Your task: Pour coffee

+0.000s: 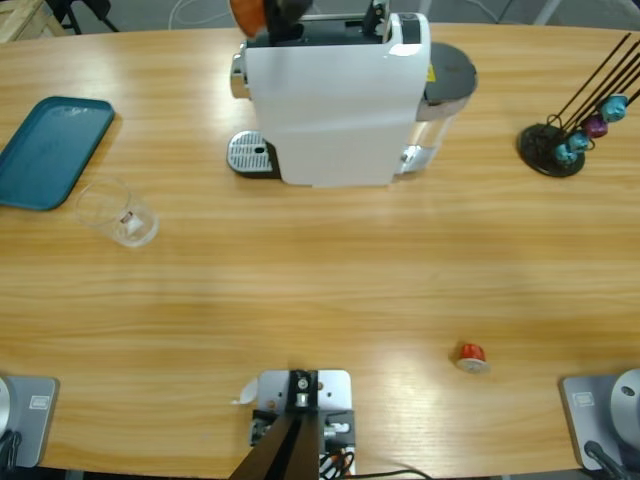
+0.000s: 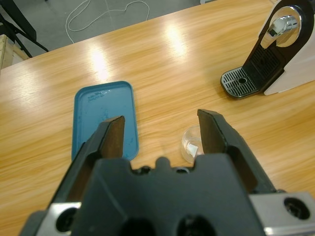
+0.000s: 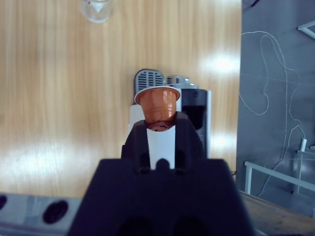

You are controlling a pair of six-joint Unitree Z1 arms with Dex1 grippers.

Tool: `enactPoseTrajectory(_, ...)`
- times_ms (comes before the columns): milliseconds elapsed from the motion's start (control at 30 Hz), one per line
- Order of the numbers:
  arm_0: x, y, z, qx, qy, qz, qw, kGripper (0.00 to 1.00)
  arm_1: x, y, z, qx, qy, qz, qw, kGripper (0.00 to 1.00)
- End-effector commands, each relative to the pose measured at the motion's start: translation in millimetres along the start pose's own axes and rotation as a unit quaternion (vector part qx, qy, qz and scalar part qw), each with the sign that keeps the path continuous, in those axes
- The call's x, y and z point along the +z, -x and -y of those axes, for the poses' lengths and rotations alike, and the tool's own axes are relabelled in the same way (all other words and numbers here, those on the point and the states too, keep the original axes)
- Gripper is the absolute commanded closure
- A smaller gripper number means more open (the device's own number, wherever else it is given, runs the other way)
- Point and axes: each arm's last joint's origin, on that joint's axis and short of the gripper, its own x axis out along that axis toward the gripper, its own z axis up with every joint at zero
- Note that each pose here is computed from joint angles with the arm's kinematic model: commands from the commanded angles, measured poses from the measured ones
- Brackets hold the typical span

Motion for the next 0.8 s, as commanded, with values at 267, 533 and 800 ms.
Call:
enactPoseTrajectory(267,-12,-5,3,-0.016,-0.015,-0.013,1.000,0.373,-28,-60,24,0.006,-0.031,-0.011,0.999,1.000)
enactPoseTrajectory(533,-12,-6,4,-0.018,-0.017,-0.013,1.000,0.372,-42,-77,27,0.008,-0.043,-0.021,0.999,1.000)
enactPoseTrajectory(800,-12,-6,4,-0.019,-0.019,-0.011,1.000,0.286,-53,-87,26,0.011,-0.050,-0.028,0.998,1.000)
